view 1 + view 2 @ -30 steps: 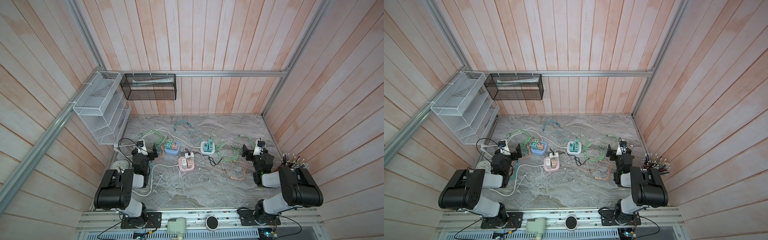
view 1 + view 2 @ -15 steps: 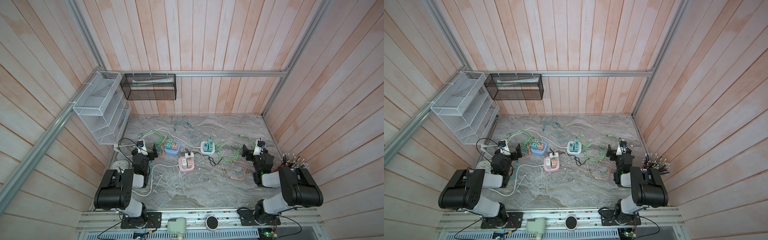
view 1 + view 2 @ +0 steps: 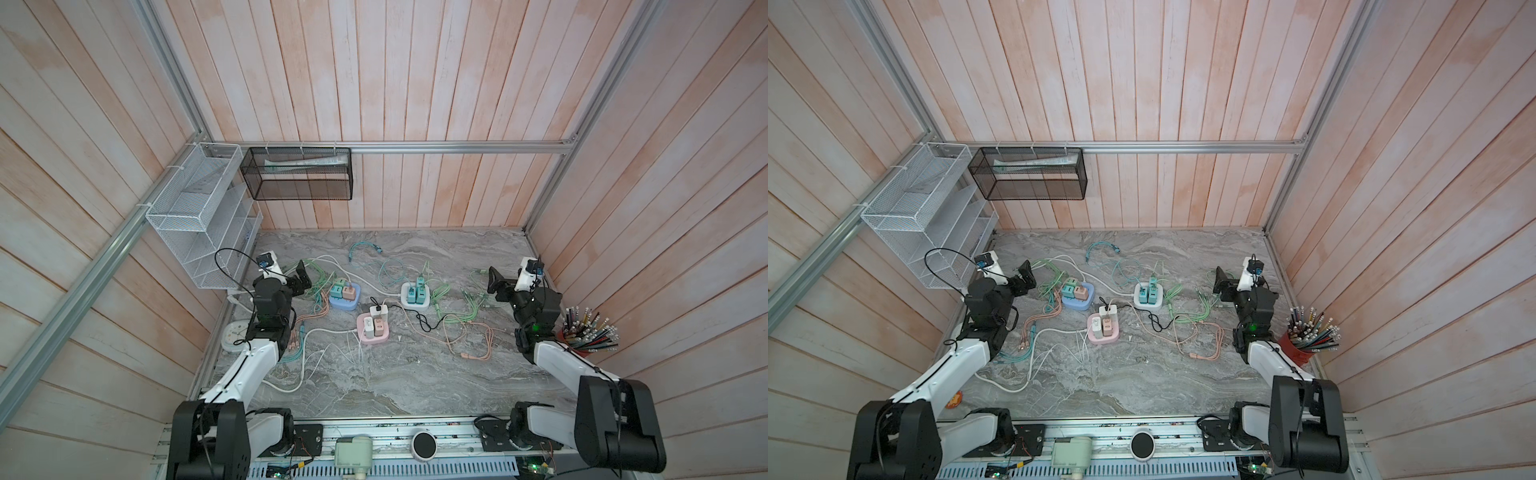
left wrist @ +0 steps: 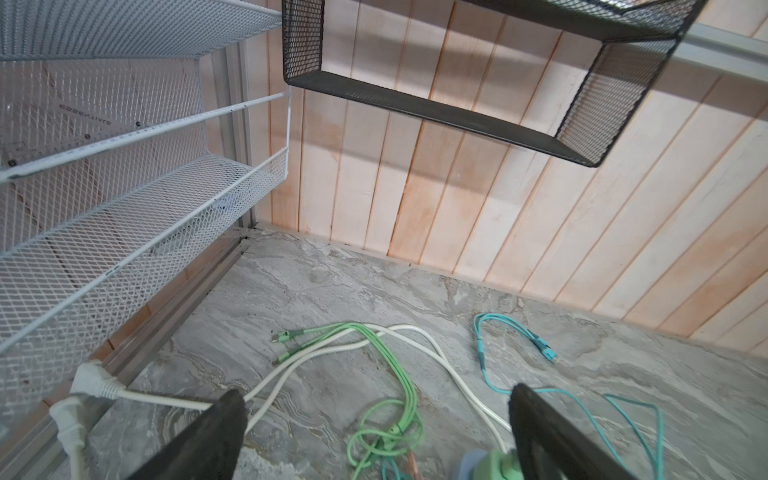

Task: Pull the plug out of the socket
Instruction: 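Move both grippers forward toward the pink power strip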

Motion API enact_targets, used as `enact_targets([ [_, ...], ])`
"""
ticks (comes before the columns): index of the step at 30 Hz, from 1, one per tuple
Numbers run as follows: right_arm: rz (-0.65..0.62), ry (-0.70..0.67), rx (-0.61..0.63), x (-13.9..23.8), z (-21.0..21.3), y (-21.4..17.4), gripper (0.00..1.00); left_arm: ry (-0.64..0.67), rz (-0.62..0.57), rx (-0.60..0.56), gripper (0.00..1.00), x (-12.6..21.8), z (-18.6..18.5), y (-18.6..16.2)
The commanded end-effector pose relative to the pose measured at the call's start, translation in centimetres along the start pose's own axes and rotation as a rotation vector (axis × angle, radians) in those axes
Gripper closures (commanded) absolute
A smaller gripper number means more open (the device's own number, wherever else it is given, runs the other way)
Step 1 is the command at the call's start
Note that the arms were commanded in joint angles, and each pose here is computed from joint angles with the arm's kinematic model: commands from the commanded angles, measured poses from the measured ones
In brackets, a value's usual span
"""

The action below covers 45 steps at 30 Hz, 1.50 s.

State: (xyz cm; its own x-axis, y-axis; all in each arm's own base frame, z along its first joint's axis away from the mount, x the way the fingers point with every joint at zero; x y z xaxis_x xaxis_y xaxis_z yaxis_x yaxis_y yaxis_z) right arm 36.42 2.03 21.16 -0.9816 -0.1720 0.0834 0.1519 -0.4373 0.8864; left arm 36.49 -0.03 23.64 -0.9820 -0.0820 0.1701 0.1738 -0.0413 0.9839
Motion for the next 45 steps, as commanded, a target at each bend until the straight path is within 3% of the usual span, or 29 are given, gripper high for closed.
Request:
enact_targets([
  [1, 0.18, 0.154, -0.075, 0.6, 4.5, -3.7, 0.12, -0.036, 0.088, -0.007, 0.0, 2.4, -1.7, -1.9],
  [7, 0.313, 0.297, -0.083, 2.4, 11.3, -8.0, 0.17, -0.158, 0.073, -0.047, 0.0, 6.3, -5.7, -2.9],
  [16, 0.451, 0.416, -0.111, 4.5, 16.8, -13.1, 0.23, -0.366, 0.138, -0.138, 0.0, 9.4, -11.5, -6.4],
  [28, 0.636, 0.463, -0.218, 4.0, 18.4, -19.1, 0.35, -0.616, 0.257, -0.17, 0.04, 10.9, -16.7, -10.8],
  [34, 0.691, 0.449, -0.226, 3.6, 18.2, -20.5, 0.37, -0.767, 0.294, -0.191, 0.07, 11.4, -19.3, -11.4],
  [45, 0.715, 0.411, -0.219, 3.8, 17.2, -21.4, 0.38, -0.894, 0.341, -0.171, 0.17, 11.3, -21.9, -12.9],
])
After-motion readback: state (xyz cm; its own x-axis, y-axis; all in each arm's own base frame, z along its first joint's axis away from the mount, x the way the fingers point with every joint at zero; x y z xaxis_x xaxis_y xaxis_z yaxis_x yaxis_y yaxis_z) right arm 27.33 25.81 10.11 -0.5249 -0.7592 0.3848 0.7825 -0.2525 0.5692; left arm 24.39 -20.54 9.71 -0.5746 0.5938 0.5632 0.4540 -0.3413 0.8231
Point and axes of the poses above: each gripper's point midway between its finger pads, its own x axis back along the fingers, its own z axis along the line the jaws close on, y = z × x, the point moved 2 cm from there along x, back along the fingers, and after that the axes turned 15 degrees about -x, right-handed, at the moved point
